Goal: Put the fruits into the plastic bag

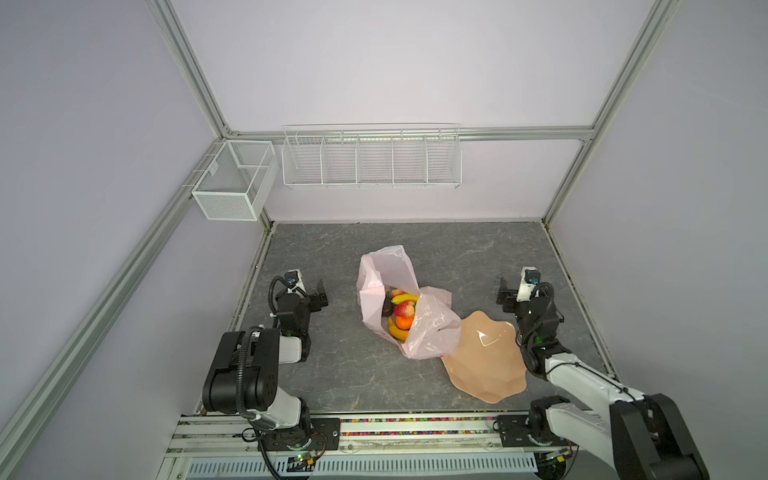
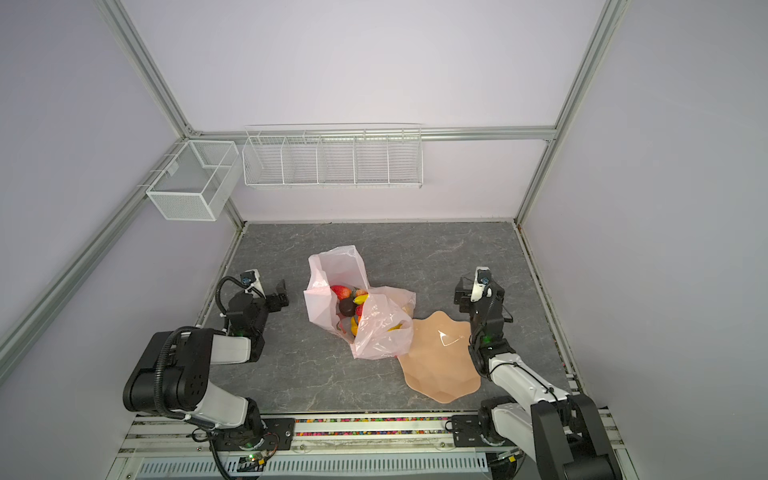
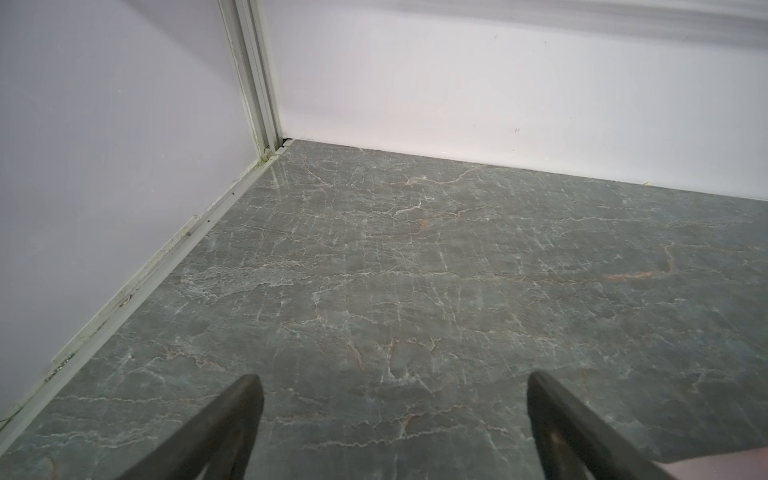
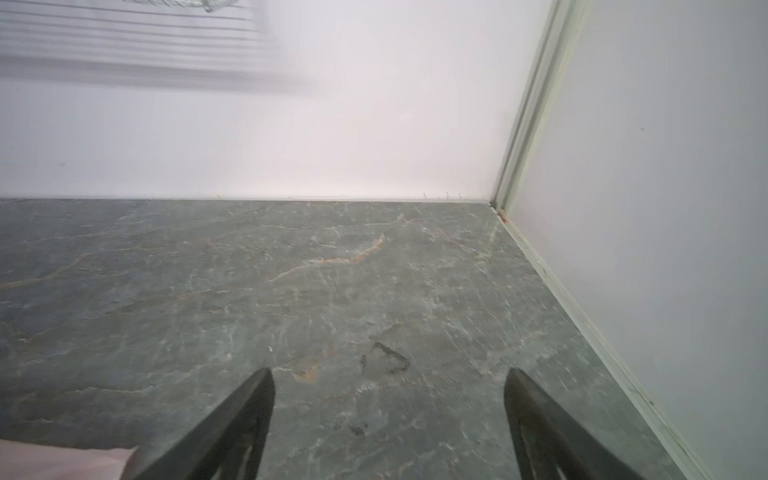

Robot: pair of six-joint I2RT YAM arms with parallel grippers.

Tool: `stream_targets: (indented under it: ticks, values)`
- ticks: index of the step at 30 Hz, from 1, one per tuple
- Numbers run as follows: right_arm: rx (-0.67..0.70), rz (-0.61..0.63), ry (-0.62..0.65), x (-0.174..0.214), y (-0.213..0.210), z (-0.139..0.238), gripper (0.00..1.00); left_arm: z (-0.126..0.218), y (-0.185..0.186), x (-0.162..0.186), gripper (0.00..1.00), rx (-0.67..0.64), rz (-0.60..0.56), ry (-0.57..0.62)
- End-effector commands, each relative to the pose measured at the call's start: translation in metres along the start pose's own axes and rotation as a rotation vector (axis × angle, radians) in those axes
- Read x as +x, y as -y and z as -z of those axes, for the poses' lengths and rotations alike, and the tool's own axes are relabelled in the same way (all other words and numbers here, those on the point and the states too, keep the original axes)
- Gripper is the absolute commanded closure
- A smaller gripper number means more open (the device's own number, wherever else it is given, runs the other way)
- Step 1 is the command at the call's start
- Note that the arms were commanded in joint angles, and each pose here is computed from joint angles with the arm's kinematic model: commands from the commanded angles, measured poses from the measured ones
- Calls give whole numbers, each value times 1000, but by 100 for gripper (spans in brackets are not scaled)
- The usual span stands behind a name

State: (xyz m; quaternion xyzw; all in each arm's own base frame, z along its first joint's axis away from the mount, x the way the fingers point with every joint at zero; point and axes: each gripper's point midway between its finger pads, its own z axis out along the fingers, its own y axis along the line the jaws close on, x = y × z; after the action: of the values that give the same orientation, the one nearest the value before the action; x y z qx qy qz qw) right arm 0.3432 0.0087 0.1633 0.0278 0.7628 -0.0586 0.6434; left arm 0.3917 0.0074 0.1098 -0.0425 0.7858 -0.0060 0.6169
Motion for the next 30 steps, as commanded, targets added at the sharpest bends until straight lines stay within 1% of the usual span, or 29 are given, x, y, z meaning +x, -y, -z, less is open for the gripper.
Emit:
stream_targets:
  ticks: [1,4,6,8,9,12,14,15,16,30]
  values:
    - [21,25,-41,24,7,-4,11,-4,2,-10,1,15,-14,26]
    - [31,88,-39,27,4,-21,11,-5,3,-10,1,23,-18,22]
    - [40,90,-42,29,7,-32,11,-6,1,-10,1,12,-13,16]
    - [30,86,-57,42,6,-38,11,-8,-2,-9,1,-9,-4,4]
    - [27,89,-45,45,5,-40,11,-9,-4,-9,1,-18,-2,-1]
    - [78,67,-56,52,15,-47,11,-9,-4,-9,1,-18,-3,-1]
    - [80,64,-122,57,16,-54,11,-9,-4,-9,1,-19,-2,-2]
    - [76,38,-163,60,20,-61,11,-10,-4,-9,1,-20,-3,-2]
    - [52,1,-168,60,24,-63,11,-11,-4,-9,1,-18,-6,-6]
    - [50,4,-172,61,24,-62,11,-12,-4,-9,1,-23,-11,-13]
